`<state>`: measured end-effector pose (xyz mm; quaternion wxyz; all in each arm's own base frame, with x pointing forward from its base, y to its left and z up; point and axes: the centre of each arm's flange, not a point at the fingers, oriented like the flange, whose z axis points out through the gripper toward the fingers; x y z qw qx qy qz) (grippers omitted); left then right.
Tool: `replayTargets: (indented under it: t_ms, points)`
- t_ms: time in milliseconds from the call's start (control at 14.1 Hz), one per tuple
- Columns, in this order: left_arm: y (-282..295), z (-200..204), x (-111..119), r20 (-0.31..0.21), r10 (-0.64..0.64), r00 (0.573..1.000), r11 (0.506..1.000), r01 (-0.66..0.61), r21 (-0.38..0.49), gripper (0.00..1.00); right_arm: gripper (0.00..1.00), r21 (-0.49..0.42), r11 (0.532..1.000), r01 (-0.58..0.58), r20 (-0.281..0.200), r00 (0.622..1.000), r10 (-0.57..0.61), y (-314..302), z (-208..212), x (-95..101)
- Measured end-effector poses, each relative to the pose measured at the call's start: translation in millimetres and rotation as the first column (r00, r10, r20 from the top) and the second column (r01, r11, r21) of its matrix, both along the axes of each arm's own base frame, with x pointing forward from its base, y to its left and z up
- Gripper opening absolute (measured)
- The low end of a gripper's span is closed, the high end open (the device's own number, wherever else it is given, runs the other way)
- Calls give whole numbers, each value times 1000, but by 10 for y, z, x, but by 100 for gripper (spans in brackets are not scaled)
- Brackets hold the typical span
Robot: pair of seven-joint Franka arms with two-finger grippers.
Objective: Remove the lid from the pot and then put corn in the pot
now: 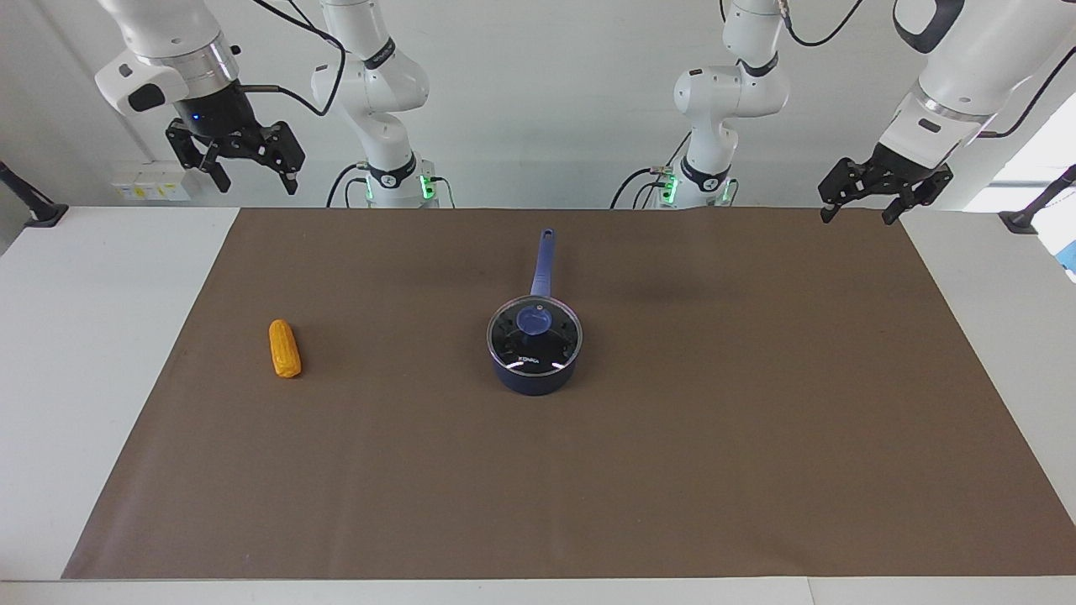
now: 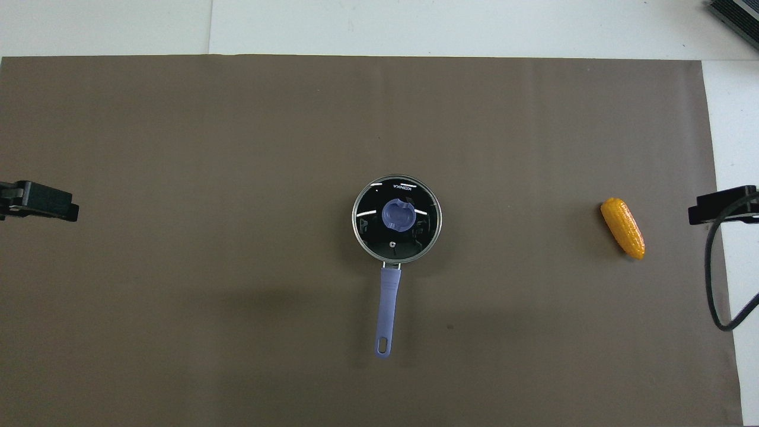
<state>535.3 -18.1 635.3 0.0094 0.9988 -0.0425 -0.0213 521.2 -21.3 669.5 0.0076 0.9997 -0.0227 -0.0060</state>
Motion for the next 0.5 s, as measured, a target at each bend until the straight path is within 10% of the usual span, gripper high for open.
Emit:
replayTargets:
  t_ms: [496]
  points:
    - [1,14,-26,-7,0,1000,1000,0,0,100,100,0,1000,0,0,1000,0,1,0,0]
